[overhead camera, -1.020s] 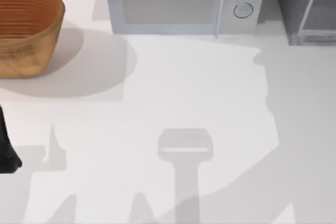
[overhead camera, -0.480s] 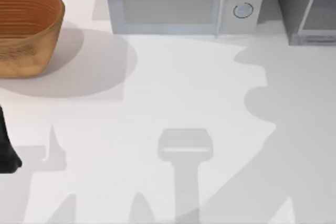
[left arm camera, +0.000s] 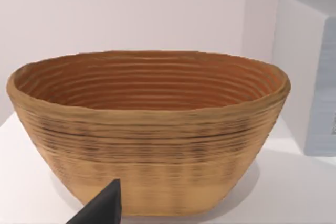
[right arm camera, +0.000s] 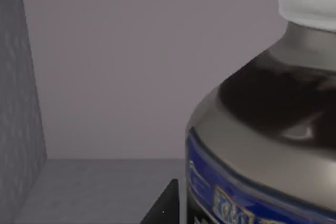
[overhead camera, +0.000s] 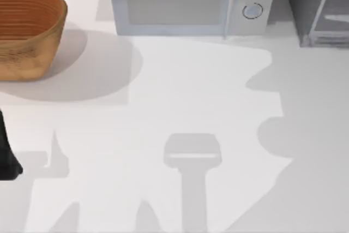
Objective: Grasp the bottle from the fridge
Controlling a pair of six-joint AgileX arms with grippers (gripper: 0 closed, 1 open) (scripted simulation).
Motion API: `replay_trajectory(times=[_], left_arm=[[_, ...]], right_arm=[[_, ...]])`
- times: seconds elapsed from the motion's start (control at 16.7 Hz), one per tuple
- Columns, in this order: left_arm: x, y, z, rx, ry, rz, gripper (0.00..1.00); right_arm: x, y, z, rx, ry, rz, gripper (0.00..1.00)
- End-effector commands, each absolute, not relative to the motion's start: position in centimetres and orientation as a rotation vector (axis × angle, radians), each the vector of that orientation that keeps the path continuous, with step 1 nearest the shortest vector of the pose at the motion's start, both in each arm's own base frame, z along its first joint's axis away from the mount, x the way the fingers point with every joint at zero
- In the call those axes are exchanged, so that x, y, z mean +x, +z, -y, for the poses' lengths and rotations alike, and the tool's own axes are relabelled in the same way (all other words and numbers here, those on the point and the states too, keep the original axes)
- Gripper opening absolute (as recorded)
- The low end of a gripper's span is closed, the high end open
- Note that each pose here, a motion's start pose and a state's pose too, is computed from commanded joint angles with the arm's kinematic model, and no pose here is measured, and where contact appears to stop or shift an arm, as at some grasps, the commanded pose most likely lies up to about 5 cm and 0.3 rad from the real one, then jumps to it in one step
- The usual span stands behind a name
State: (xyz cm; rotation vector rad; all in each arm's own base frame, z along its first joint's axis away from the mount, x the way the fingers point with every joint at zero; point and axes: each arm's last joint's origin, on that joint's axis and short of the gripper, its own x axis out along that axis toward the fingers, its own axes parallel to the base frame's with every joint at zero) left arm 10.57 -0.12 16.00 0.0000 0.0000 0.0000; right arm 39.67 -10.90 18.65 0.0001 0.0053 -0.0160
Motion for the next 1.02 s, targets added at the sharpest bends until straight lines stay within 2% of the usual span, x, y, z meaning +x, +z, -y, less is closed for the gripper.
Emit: replay_trajectory(times=[0.3, 0.78, 1.02], left_arm=[[10.6, 16.0, 0.1, 0.000, 0.000, 0.000, 1.00], [10.6, 16.0, 0.1, 0.000, 0.000, 0.000, 1.00], [10.6, 16.0, 0.1, 0.000, 0.000, 0.000, 1.00]], right_arm=[[34.9, 18.2, 10.6, 0.001, -0.012, -0.012, 0.00], [34.3, 18.8, 10.1, 0.000, -0.006, -0.006, 0.00], [32.0, 21.3, 8.3, -0.009, -0.005, 0.008, 0.00]])
